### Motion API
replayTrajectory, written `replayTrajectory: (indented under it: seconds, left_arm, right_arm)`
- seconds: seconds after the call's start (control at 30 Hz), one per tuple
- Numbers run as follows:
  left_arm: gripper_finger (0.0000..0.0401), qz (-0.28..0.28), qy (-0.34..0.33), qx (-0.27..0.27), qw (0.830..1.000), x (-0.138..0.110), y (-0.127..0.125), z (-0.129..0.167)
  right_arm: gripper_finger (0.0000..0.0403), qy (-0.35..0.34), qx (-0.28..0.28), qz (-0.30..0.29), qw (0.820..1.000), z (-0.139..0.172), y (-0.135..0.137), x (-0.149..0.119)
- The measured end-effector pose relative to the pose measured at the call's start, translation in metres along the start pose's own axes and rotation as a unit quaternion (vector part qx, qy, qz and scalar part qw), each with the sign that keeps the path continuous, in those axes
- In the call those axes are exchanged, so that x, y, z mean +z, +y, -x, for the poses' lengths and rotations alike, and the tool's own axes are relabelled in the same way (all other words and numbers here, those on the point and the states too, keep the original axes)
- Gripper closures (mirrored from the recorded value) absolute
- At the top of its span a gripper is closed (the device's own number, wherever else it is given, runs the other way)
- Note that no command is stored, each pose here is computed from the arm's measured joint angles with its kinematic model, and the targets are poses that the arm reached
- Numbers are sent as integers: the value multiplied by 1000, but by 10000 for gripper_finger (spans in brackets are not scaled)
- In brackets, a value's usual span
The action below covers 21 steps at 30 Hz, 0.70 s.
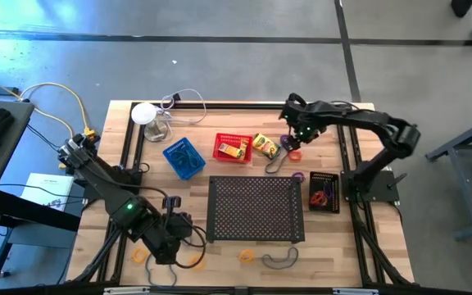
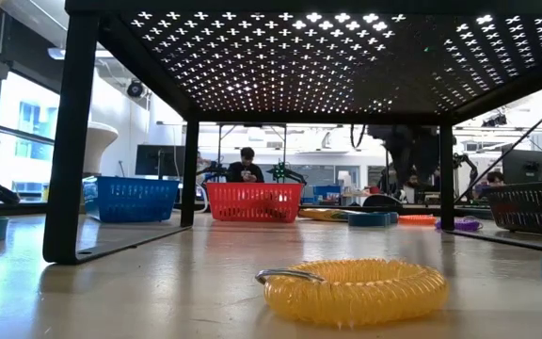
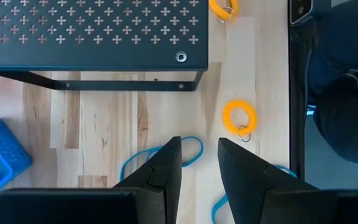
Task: Pick & Place Office Desk Supplies
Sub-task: Put the orange spring keychain into the black bin
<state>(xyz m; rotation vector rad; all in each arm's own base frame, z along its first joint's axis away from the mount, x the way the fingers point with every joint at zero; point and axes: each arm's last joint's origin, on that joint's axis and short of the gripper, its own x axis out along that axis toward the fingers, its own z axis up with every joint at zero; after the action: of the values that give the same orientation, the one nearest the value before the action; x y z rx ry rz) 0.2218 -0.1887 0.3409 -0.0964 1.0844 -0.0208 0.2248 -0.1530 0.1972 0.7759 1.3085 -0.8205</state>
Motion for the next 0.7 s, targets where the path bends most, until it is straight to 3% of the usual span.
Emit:
replayTrajectory:
  seconds: [0.4,0.7]
  left_arm:
    - [303,3,0,0,1000,0,0,0]
    - [303,4,-1,1,1000,0,0,0]
  right_arm:
    - [174,25,-14,18,999,-32,15,6]
    - [174,46,-25,22,998,-53,9,-11]
